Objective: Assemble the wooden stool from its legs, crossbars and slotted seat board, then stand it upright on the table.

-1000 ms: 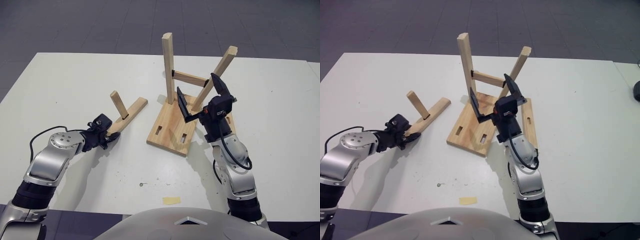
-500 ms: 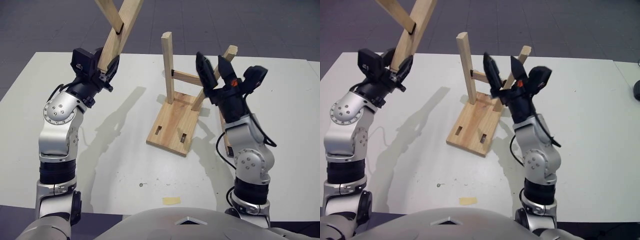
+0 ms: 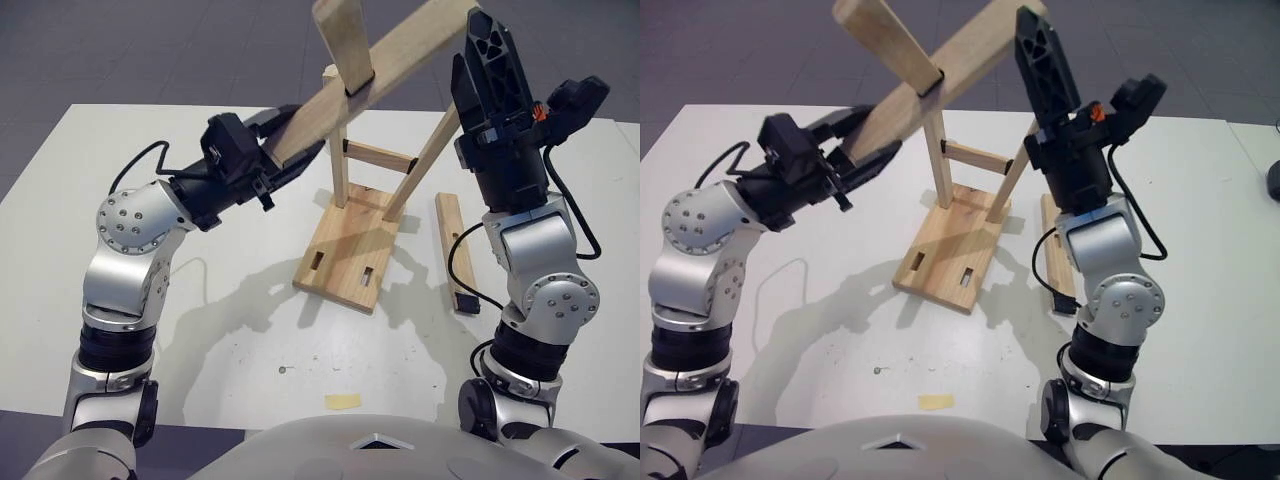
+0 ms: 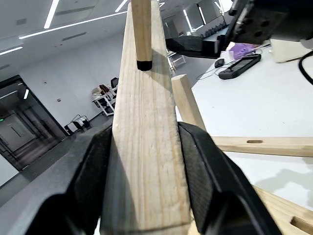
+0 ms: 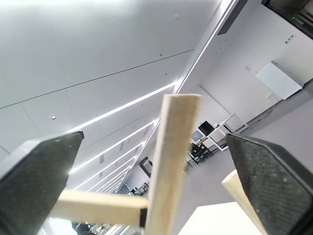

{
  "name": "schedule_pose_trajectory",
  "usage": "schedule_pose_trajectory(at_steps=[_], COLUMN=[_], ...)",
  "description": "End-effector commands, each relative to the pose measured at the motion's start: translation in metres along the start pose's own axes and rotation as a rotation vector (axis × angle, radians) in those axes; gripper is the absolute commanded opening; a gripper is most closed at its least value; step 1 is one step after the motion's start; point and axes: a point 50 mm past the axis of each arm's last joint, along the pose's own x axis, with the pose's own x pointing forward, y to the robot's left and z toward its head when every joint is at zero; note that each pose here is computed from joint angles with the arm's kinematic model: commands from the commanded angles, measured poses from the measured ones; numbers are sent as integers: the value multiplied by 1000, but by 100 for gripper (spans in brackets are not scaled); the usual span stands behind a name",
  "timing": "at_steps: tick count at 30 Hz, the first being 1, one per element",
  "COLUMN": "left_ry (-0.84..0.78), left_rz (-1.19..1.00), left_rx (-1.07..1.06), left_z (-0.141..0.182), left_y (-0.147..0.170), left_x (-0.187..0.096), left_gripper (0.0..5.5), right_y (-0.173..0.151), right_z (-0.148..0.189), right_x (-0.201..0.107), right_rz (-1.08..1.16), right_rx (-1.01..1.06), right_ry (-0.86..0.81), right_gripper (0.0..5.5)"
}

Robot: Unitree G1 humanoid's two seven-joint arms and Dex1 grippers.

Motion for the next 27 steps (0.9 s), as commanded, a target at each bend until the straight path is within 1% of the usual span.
schedule_pose_trajectory(at_steps=[1, 3, 4, 10, 17, 20, 26, 27], left_ry=[9, 11, 11, 13, 21, 23, 39, 44], left_rz=[-72, -76, -73, -74, -98, -105, -96, -91], left_rx=[6, 6, 7, 2, 21, 19, 31, 29], left_z=[-3, -4, -4, -3, -2, -2, -6, -7], left_y=[-10, -11, -11, -13, -15, -18, -19, -19], left_x=[2, 3, 4, 4, 4, 4, 3, 2], left_gripper=[204, 204, 204, 204, 204, 204, 204, 233], right_y=[-1, 0, -1, -1, -3, -4, -5, -6], right_z=[-10, -12, -13, -22, -23, -21, -18, -17], right_x=[4, 4, 3, -7, -17, -18, -19, -19], right_rz=[-4, -4, -13, -72, -118, -123, -140, -145], right_rx=[27, 59, 78, 119, 105, 94, 80, 74], right_ry=[18, 6, -4, -23, -27, -31, -39, -42], right_gripper=[491, 472, 447, 360, 247, 194, 105, 101])
